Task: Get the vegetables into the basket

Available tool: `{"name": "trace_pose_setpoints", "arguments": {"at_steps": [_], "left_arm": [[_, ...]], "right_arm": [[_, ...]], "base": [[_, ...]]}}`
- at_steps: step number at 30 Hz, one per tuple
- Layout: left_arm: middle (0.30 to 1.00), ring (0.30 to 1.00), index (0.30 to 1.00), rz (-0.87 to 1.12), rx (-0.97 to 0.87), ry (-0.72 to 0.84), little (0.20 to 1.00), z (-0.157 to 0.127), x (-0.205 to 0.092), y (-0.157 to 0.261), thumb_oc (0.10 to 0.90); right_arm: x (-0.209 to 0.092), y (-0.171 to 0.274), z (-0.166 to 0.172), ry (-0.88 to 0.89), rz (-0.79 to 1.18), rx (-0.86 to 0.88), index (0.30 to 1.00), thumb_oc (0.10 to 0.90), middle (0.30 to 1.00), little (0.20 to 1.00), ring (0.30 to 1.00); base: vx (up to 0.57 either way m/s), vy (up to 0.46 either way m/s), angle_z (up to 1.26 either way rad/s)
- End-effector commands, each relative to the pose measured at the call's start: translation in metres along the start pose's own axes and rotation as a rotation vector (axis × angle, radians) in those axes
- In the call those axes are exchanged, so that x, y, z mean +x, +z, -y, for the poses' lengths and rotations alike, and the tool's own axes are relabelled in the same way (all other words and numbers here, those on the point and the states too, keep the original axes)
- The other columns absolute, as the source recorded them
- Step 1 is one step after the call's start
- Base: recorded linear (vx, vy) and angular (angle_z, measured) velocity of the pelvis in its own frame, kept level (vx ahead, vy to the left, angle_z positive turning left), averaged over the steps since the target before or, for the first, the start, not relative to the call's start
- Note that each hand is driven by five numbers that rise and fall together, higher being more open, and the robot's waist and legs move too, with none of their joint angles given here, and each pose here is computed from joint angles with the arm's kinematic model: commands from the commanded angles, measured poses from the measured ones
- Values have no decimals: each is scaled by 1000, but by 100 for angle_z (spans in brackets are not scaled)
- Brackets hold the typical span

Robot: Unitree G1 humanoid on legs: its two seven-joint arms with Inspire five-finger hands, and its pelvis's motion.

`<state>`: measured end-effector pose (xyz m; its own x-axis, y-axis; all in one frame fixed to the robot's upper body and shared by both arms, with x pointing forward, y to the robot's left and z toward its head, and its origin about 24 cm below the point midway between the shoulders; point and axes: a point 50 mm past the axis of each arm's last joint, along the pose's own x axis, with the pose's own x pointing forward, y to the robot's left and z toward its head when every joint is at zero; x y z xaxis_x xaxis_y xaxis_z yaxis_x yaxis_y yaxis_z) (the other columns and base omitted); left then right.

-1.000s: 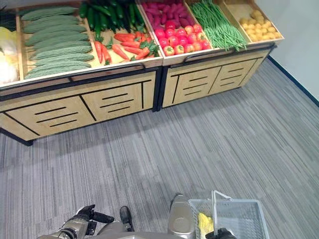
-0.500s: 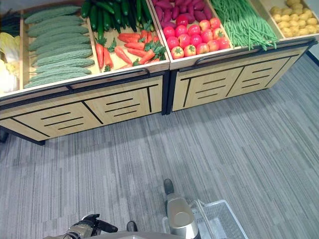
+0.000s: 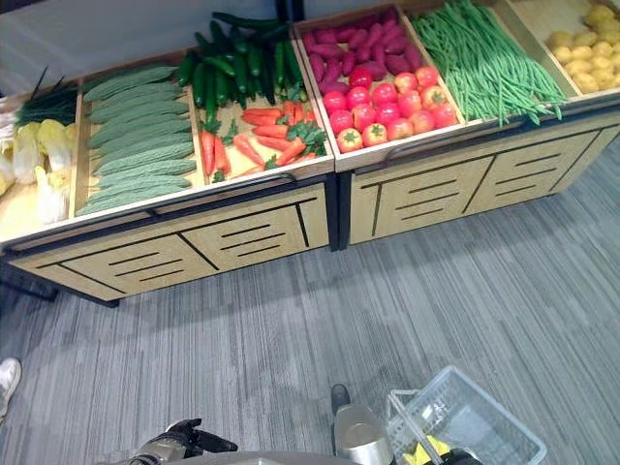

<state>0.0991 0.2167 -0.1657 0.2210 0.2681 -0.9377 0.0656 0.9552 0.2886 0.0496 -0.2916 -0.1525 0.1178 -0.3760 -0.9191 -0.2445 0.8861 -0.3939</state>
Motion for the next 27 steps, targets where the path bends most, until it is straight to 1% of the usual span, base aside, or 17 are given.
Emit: {"name": "trace_pose_setpoints", "arguments": {"at_steps": [1,5,9,14,17,19,21,23,24,25,26,27], "left_arm": [[1000,1000,1000,-66,52,68,1000,-19,0,-27,900],[1000,1000,1000,-56,72,71,1000,-20,0,-25,900],[1000,1000,1000,-35,92,63,1000,-20,1,-19,900],[1000,1000,1000,-29,119,61,1000,-19,1,-19,900],[1000,1000,1000,-35,65,87,1000,-23,1,-19,900],[1000,1000,1000,12,47,114,1000,-29,1,-7,900],[1000,1000,1000,109,41,152,1000,-39,-1,18,900],[1000,1000,1000,229,90,202,1000,-49,-5,48,900],[1000,1000,1000,389,105,266,1000,-63,-17,86,900],[1000,1000,1000,690,153,338,1000,-82,-53,142,900],[1000,1000,1000,805,197,381,1000,-93,-71,159,900],[1000,1000,1000,868,220,442,1000,-109,-85,168,900]], "right_arm": [[0,13,13,-28,32,30,300,400,300,300,300],[0,14,9,-19,38,-7,300,400,300,300,300],[0,17,1,0,46,-5,300,400,300,300,300],[0,19,-4,11,50,-29,300,400,300,300,300],[-1,24,-8,15,64,-16,300,400,300,300,300],[-1,25,-9,15,71,-18,300,400,300,300,300],[-1,26,-9,7,80,-15,300,400,300,300,300],[-1,30,-7,-7,100,-11,300,400,300,300,300],[-2,36,-2,-28,132,1,300,400,300,300,300],[-3,40,5,-50,170,33,300,400,300,300,300],[-4,42,7,-53,192,51,300,400,300,300,300],[-4,38,13,-64,196,65,300,400,300,300,300]], "base": [[194,60,6],[183,30,-3],[40,38,-87],[32,68,-22],[14,102,-2],[-3,78,-24],[-5,78,-2],[1,56,0],[-31,57,-3],[-63,45,-8],[-59,26,-13],[-20,13,-9]]}}
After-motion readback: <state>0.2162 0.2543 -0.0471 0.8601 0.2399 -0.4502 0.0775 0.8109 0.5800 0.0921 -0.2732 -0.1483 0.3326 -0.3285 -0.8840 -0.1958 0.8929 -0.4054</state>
